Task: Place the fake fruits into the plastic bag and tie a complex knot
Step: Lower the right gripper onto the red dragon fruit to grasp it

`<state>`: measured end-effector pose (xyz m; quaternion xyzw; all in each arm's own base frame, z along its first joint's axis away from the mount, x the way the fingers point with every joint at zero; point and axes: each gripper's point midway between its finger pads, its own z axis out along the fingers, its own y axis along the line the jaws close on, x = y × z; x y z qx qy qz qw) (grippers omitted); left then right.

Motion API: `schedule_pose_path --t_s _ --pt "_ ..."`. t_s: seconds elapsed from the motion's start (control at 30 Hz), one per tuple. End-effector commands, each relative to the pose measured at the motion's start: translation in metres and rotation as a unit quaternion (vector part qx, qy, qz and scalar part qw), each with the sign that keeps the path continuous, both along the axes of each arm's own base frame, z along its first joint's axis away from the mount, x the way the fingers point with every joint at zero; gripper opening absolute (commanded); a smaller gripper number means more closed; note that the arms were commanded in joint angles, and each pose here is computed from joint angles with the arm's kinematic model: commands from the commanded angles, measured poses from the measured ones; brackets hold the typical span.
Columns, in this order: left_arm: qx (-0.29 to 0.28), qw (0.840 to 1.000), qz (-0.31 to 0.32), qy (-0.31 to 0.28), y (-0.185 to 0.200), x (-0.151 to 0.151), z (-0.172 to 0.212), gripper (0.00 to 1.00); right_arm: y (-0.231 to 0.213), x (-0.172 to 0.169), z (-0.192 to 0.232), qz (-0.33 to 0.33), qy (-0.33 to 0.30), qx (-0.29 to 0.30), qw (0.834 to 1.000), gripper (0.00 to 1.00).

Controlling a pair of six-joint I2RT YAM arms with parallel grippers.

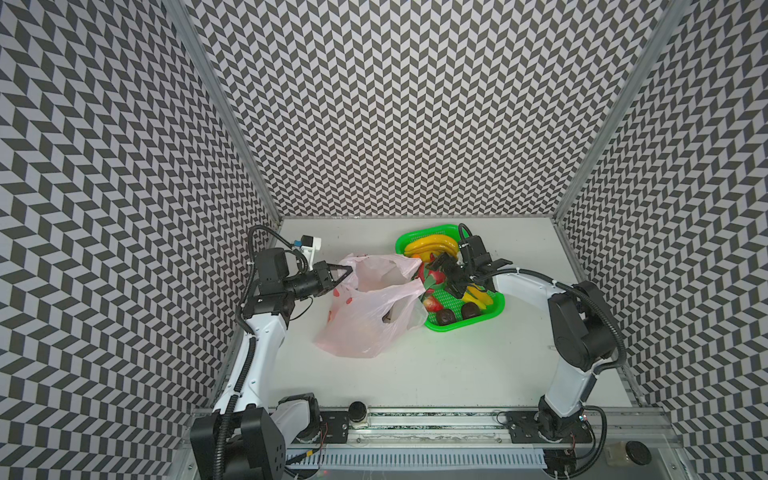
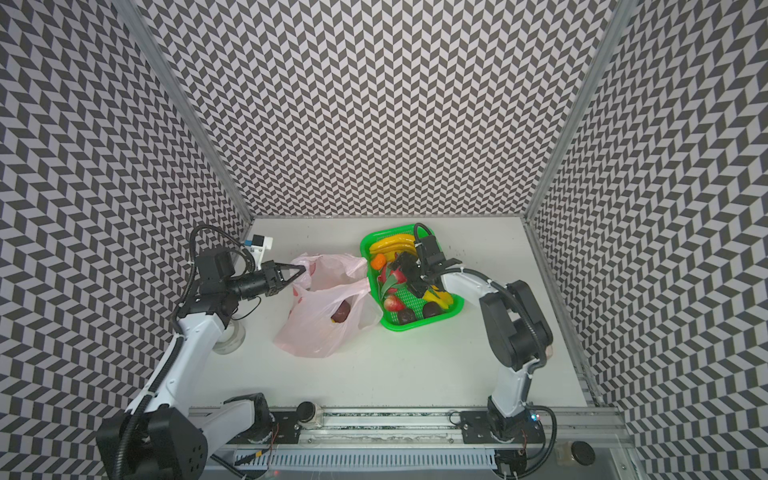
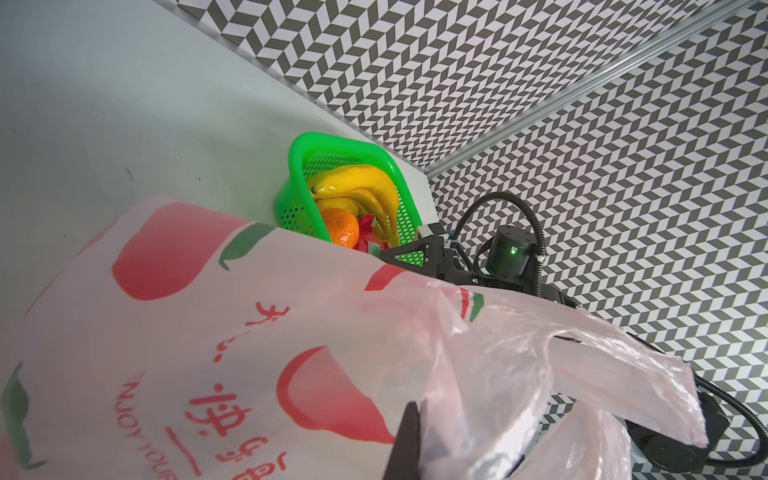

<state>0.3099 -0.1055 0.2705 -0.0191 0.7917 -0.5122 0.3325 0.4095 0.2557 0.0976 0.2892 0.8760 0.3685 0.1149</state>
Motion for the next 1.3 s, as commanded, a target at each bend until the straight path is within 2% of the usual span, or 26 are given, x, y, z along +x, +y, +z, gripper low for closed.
schedule_pose_path --t_s 0.0,0.47,0.83,0.97,1.03,1.27 --pt "0.002 1.0 -0.008 -0.017 0.0 -0.004 0.007 0.0 0.002 0.017 0.01 -0.014 -0.019 0.019 1.0 0.99" --pt "0.001 1.0 -0.006 -0.017 0.003 -0.004 0.007 0.0 0.007 0.034 -0.009 -0.007 -0.013 0.012 1.0 0.99" --pt "0.0 1.0 -0.005 -0.014 0.002 -0.007 0.005 0.0 0.007 0.03 -0.031 -0.004 0.005 0.003 1.0 0.99" --pt "0.0 1.0 -0.003 -0.014 0.003 -0.007 0.006 0.0 0.008 0.025 -0.032 0.006 0.0 0.01 1.0 0.89" --pt "0.0 1.0 -0.004 -0.014 0.002 -0.007 0.006 0.0 0.008 0.025 -0.029 0.012 -0.011 0.013 1.0 0.78" --pt "0.001 1.0 -0.001 -0.013 0.003 -0.008 0.006 0.0 0.005 0.022 -0.012 0.027 -0.054 0.012 0.998 0.7"
